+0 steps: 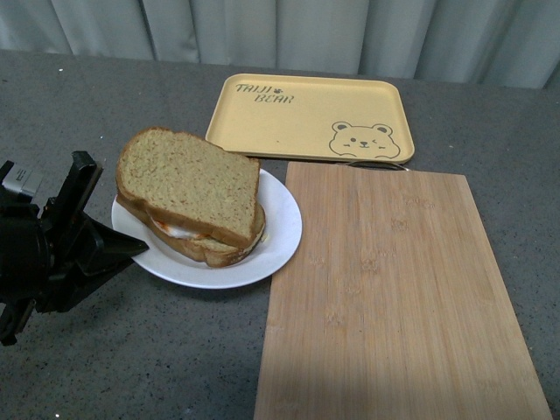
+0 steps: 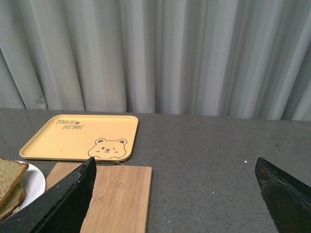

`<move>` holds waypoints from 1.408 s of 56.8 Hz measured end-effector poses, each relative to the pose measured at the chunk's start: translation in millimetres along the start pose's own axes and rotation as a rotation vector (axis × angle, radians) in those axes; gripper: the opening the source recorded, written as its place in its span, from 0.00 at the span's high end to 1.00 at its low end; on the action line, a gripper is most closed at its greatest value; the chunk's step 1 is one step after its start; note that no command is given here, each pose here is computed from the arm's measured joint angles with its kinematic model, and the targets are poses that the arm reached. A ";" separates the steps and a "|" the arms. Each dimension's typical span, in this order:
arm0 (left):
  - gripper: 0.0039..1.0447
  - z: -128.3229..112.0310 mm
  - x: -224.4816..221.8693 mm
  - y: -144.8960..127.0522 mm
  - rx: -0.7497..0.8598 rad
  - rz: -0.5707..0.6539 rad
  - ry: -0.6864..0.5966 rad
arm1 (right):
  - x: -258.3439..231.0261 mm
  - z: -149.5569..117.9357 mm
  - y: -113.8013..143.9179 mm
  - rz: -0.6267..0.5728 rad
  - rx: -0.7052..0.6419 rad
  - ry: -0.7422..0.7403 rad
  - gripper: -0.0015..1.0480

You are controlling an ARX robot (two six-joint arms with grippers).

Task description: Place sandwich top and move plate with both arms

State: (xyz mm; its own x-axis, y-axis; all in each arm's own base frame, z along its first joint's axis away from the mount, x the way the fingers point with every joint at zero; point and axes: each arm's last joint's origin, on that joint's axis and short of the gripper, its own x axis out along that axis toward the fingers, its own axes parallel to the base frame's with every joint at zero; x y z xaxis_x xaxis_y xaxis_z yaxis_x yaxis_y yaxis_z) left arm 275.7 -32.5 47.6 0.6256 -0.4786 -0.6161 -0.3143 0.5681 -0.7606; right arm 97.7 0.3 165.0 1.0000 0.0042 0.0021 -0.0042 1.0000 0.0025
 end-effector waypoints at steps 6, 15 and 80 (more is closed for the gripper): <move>0.97 -2.4 -9.9 0.2 -0.048 -0.065 0.000 | 0.0 0.0 0.0 0.000 0.000 0.000 0.09; 0.97 -2.7 -28.3 -10.8 -0.090 -0.215 -0.043 | 0.0 0.0 0.0 0.000 0.000 0.000 0.09; 0.97 68.3 182.2 -138.2 -0.192 -0.250 -0.001 | 0.0 0.0 0.0 0.000 0.000 0.000 0.09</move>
State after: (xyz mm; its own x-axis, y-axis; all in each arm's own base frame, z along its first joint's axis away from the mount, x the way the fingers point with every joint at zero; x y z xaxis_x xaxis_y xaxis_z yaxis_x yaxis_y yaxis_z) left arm 481.9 -152.5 54.4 0.7014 -0.5867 -0.4049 -0.2798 0.2958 -0.9134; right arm 97.7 0.3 165.0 1.0000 0.0042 0.0021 -0.0042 1.0000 0.0025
